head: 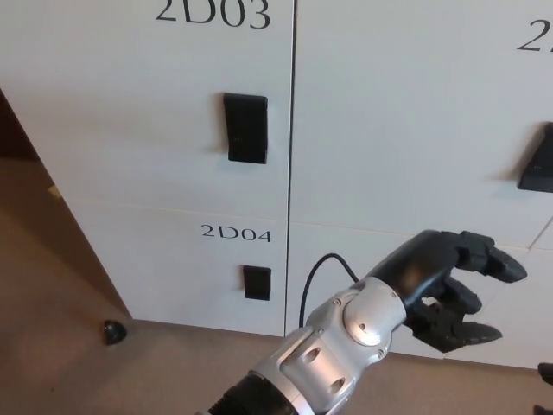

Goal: The robot walks towards an open cabinet and lifts its left hand to push the door towards the right to close it.

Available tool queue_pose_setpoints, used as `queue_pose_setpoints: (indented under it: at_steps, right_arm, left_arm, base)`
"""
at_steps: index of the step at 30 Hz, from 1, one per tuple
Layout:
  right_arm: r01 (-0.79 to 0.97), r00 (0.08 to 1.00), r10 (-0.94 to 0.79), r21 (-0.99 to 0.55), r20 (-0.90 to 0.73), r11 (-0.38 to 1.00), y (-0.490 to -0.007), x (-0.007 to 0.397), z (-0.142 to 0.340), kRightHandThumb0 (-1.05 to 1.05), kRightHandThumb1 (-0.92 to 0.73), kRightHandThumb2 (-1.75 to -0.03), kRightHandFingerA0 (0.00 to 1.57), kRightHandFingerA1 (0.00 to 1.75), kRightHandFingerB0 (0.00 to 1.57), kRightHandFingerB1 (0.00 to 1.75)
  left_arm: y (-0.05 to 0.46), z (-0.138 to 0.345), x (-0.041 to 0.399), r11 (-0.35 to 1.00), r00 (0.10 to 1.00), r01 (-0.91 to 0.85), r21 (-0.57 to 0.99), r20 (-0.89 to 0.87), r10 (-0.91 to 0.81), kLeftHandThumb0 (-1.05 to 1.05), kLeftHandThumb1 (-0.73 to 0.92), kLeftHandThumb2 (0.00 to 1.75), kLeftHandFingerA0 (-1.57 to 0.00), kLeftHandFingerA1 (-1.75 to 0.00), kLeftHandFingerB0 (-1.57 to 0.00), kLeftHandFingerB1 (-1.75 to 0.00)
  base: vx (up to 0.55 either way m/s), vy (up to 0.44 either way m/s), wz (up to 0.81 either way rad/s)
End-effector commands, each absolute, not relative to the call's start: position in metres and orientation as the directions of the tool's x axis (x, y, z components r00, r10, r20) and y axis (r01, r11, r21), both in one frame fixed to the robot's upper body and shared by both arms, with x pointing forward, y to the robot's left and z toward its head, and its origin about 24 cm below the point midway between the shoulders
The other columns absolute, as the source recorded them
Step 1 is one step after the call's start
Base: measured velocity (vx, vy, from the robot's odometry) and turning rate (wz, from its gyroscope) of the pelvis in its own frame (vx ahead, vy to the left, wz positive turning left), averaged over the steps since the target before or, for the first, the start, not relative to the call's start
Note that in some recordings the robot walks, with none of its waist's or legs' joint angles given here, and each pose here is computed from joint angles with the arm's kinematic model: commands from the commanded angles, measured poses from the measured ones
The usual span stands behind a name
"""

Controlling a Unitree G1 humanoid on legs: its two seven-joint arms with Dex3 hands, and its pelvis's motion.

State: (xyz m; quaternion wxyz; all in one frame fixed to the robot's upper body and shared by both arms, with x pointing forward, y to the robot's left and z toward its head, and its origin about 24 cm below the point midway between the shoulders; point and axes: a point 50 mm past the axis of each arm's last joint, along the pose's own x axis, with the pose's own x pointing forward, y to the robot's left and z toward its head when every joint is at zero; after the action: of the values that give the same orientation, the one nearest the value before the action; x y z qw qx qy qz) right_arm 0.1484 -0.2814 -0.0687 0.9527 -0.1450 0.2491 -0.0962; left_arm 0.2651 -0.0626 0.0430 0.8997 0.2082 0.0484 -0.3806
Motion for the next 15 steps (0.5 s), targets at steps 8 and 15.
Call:
queue_pose_setpoints:
  at_steps: [8,15]
  right_arm:
    - [0.046,0.866,-0.218,-0.363,-0.45,0.931,-0.285,0.148,-0.059,-0.26,-0.71,-0.61,0.56,0.44,0.5,0.41]
    - [0.082,0.848,-0.242,-0.334,-0.472,0.939,-0.298,0.148,-0.059,-0.26,-0.71,-0.62,0.55,0.43,0.49,0.4]
  left_arm:
    - [0.009,0.069,0.259,0.62,0.699,0.697,0.361,-0.149,-0.699,-0.2,0.53,0.55,-0.6,-0.46,-0.52,-0.41]
    - [0.129,0.011,0.214,0.834,0.847,0.505,0.223,-0.312,-0.429,-0.17,0.56,0.56,-0.56,-0.47,-0.46,-0.43]
  base:
    - [0.0,0.0,0.0]
    - [0.0,0.0,0.0]
